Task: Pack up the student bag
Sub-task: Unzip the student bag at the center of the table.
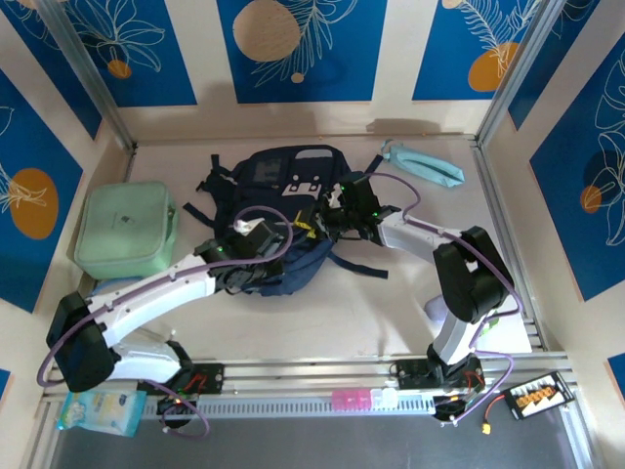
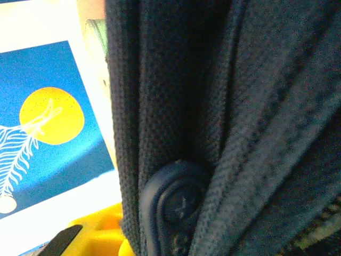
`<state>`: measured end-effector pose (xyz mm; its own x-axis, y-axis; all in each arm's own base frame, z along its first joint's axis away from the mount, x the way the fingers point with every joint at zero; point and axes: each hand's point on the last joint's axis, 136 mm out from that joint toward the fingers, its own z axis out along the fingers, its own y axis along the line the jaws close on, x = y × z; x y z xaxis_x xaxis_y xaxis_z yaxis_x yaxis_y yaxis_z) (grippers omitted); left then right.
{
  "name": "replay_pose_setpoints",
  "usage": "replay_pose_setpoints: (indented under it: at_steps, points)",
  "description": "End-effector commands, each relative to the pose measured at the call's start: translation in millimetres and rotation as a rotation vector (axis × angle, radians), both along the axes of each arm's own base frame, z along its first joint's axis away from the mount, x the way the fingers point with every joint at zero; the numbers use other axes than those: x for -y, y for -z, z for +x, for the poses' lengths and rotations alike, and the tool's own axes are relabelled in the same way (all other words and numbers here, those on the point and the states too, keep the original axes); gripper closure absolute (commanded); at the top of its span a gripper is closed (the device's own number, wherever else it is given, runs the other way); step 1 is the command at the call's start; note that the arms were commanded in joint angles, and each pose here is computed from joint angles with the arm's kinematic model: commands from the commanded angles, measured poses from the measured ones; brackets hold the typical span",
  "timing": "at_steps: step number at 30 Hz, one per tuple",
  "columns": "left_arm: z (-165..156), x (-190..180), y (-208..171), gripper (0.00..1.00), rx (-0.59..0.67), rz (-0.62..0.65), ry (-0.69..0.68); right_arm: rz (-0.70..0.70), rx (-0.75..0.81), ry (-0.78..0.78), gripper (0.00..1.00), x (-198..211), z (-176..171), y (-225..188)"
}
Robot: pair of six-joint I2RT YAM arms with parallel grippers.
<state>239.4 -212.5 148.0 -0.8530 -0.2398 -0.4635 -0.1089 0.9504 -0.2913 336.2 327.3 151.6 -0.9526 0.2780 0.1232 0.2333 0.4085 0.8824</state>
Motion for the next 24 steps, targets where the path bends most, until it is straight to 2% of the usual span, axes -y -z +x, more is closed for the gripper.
replay_pose_setpoints:
  at_steps: [1, 5, 11, 14, 16, 21, 24]
  points:
    - [-2.0, -29.6, 12.8, 1.0, -0.028, 0.067, -0.047, 0.013, 0.024, 0.004, 0.89, 10.0, -2.5, -13.6]
    - [0.9, -34.5, 22.2, 1.0, -0.042, 0.032, -0.039, 0.013, 0.022, 0.012, 0.89, 15.1, -1.5, -13.5]
    - [10.0, -12.1, 16.4, 1.0, -0.024, -0.058, 0.042, 0.015, 0.023, 0.008, 0.89, 14.7, -1.7, -15.2]
    - [10.4, 2.2, 7.1, 0.84, -0.014, -0.12, 0.093, 0.017, 0.021, 0.007, 0.89, 14.3, -1.8, -15.0]
    - [9.7, 13.5, -0.8, 0.77, 0.008, -0.183, 0.135, 0.018, 0.022, 0.006, 0.89, 14.1, -1.5, -15.1]
    - [6.6, 32.4, -7.7, 0.7, 0.047, -0.338, 0.173, 0.02, 0.017, 0.004, 0.89, 13.0, -0.5, -13.8]
    - [6.0, 33.7, 3.9, 0.69, 0.023, -0.34, 0.163, 0.024, 0.012, 0.002, 0.89, 12.2, -0.4, -13.1]
